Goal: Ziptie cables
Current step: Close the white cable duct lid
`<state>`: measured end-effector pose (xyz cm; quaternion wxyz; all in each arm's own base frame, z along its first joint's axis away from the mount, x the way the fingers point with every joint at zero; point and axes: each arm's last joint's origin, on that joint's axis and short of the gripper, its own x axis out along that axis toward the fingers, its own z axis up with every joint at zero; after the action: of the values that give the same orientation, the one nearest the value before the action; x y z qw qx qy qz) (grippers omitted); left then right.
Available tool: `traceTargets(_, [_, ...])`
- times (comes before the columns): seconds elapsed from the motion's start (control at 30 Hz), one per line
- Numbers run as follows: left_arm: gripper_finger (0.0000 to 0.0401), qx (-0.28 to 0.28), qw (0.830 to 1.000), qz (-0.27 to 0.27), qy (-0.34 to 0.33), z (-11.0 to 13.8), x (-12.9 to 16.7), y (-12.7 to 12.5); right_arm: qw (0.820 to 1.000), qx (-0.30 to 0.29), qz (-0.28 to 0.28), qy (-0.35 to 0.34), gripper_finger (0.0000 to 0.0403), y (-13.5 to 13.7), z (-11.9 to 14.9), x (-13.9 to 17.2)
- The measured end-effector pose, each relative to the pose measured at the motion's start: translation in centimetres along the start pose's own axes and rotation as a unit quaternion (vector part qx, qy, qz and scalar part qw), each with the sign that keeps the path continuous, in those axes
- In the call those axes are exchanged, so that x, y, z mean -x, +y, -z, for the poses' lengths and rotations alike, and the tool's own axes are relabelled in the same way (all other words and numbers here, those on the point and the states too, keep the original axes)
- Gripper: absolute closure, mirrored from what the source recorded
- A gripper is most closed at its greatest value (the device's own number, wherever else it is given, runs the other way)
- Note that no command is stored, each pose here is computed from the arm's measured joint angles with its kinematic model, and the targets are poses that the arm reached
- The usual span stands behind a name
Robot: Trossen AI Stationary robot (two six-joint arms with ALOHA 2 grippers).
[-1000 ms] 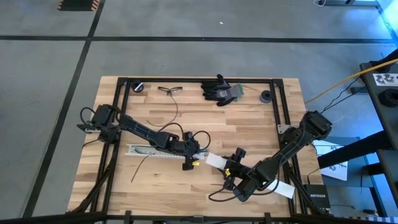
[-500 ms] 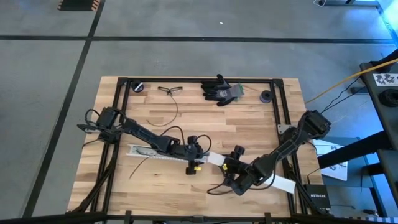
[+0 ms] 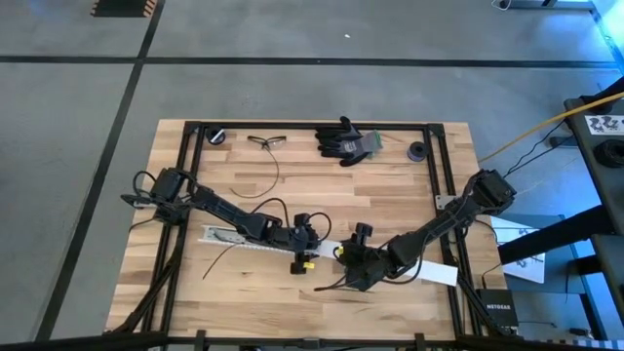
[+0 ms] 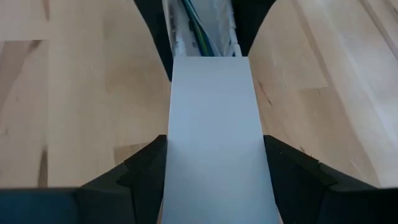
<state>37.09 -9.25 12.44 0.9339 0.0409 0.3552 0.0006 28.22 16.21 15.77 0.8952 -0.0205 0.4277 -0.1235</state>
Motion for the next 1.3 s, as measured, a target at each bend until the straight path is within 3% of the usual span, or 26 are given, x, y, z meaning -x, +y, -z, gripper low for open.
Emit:
traceTargets(0.53, [0.0165, -0.007, 1.000, 0.013, 0.001, 0.0, 0.1, -0.4, 1.000, 0.021, -0.013, -0.018, 0.0185, -0.7, 1.1, -1.3])
traceTargets(0.97, [0.0165, -0.016, 1.000, 0.017, -0.001, 0.0, 0.1, -0.6, 0.997, 0.002, -0.074, 0.012, 0.0185, -2.5, -0.3, -2.8])
traceTargets(1.3, [0.0165, -0.016, 1.000, 0.019, -0.003, 0.0, 0.1, -0.6, 0.996, 0.000, -0.091, 0.004, 0.0185, -3.2, -0.9, -3.4])
